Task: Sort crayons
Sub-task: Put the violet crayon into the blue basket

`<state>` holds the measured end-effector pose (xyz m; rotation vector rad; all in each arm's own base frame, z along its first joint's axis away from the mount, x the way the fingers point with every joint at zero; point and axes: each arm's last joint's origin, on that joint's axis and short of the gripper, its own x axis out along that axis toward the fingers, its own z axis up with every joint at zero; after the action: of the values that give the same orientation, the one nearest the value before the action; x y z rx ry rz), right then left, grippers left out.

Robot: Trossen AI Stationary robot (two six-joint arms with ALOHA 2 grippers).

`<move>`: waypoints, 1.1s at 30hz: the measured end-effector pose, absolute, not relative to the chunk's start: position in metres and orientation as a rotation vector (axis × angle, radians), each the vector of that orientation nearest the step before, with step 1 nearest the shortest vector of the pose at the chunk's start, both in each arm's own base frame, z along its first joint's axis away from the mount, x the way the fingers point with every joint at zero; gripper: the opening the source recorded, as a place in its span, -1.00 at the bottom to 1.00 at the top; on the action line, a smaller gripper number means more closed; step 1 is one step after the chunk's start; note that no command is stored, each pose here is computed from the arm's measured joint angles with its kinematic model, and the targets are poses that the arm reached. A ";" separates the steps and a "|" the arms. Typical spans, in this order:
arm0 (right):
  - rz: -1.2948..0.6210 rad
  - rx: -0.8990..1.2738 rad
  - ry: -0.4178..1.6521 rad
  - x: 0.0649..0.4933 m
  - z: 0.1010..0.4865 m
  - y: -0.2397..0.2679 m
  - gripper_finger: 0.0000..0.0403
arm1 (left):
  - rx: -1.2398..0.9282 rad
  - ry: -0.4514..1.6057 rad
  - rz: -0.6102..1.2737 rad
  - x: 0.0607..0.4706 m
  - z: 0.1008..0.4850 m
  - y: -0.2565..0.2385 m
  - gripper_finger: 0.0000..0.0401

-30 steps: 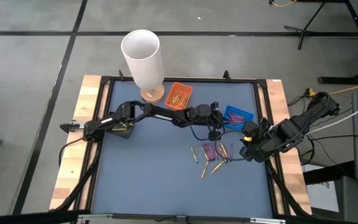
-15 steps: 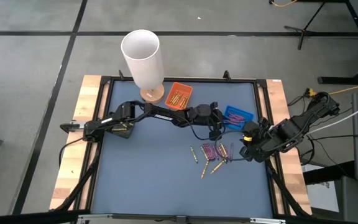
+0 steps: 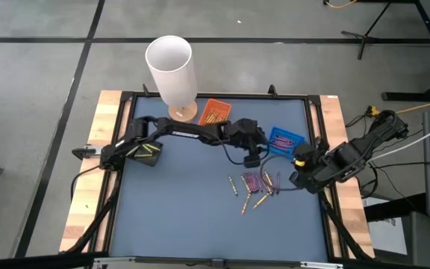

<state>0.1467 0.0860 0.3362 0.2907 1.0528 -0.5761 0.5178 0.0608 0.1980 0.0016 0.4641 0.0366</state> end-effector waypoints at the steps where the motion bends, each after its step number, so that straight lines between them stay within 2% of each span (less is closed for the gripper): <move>1: -0.583 0.286 1.053 0.145 0.337 0.085 -0.51 | 0.017 0.475 0.008 0.515 0.205 0.057 -0.51; 9: -0.635 0.349 1.002 0.139 0.335 0.080 -0.51 | 0.019 0.658 -0.173 0.479 0.254 0.008 -0.51; 14: -0.682 0.435 1.020 0.140 0.308 0.081 -0.51 | 0.041 0.729 -0.239 0.454 0.279 -0.022 -0.51; 18: -0.679 0.533 1.062 0.144 0.282 0.086 -0.51 | 0.038 0.699 -0.265 0.432 0.288 -0.041 -0.51; 21: -0.666 0.599 1.050 0.148 0.263 0.090 -0.51 | 0.025 0.657 -0.227 0.412 0.283 -0.049 -0.51; 27: -0.695 0.753 0.983 0.152 0.217 0.093 -0.51 | -0.071 0.587 -0.100 0.363 0.251 -0.049 -0.51; 33: -0.689 0.838 0.941 0.149 0.179 0.091 -0.51 | -0.174 0.518 -0.053 0.329 0.224 -0.050 -0.51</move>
<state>0.1494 0.0913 0.1789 0.8378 0.9411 -0.6894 0.3288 -0.0496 0.2238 -0.1742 0.5181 -0.0528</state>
